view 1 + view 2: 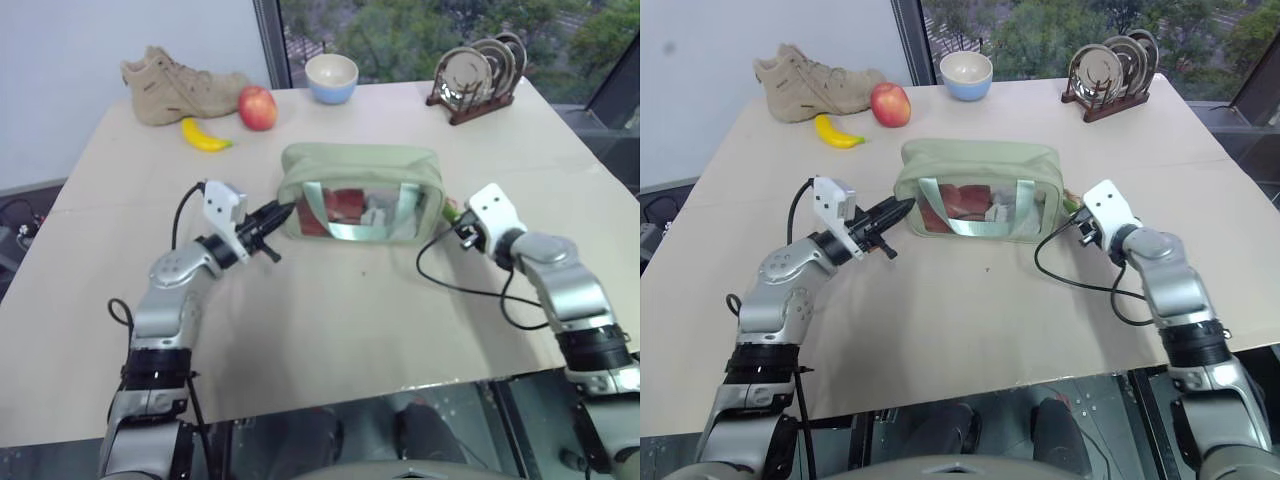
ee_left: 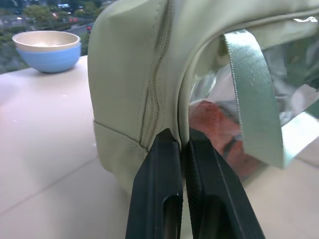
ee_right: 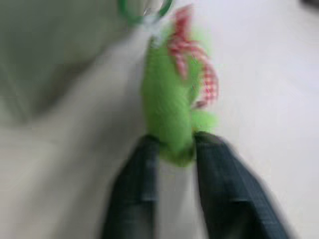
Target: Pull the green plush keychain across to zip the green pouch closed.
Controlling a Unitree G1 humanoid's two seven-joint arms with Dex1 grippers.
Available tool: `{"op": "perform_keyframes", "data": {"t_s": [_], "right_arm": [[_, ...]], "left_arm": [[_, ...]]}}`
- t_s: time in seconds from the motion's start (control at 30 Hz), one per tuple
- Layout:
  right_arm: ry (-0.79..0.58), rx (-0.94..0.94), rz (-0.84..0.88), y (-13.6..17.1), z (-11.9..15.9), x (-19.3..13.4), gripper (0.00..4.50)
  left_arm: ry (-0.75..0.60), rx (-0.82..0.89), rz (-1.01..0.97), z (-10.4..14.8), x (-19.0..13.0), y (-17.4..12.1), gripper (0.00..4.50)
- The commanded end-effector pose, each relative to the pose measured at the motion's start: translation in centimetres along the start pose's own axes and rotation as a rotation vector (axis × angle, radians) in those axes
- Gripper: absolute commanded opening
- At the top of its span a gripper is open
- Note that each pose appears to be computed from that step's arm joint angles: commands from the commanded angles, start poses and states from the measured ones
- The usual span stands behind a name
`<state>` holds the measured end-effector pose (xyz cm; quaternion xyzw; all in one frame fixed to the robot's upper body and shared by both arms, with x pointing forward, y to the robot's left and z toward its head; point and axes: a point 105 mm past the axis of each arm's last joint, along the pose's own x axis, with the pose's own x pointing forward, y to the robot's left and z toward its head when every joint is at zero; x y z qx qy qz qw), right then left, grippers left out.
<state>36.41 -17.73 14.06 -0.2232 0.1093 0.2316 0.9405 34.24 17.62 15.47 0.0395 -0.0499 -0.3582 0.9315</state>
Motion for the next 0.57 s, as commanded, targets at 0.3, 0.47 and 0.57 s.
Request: {"op": "perform_keyframes", "data": {"t_s": [0.3,0.47,0.57], "right_arm": [[-0.145,0.006,0.102,-0.7,2.1,-12.4,4.5],[-0.083,0.009,0.059,-1.0,0.9,-16.2,4.5],[-0.044,0.006,0.069,-0.4,-0.1,-17.0,4.5]], "left_arm": [[0.032,0.018,-0.059,2.3,-6.7,-1.0,4.0],[0.099,0.042,-0.043,2.5,-8.8,-0.2,4.0],[0.108,0.054,-0.031,2.9,-8.9,0.5,4.0]]}}
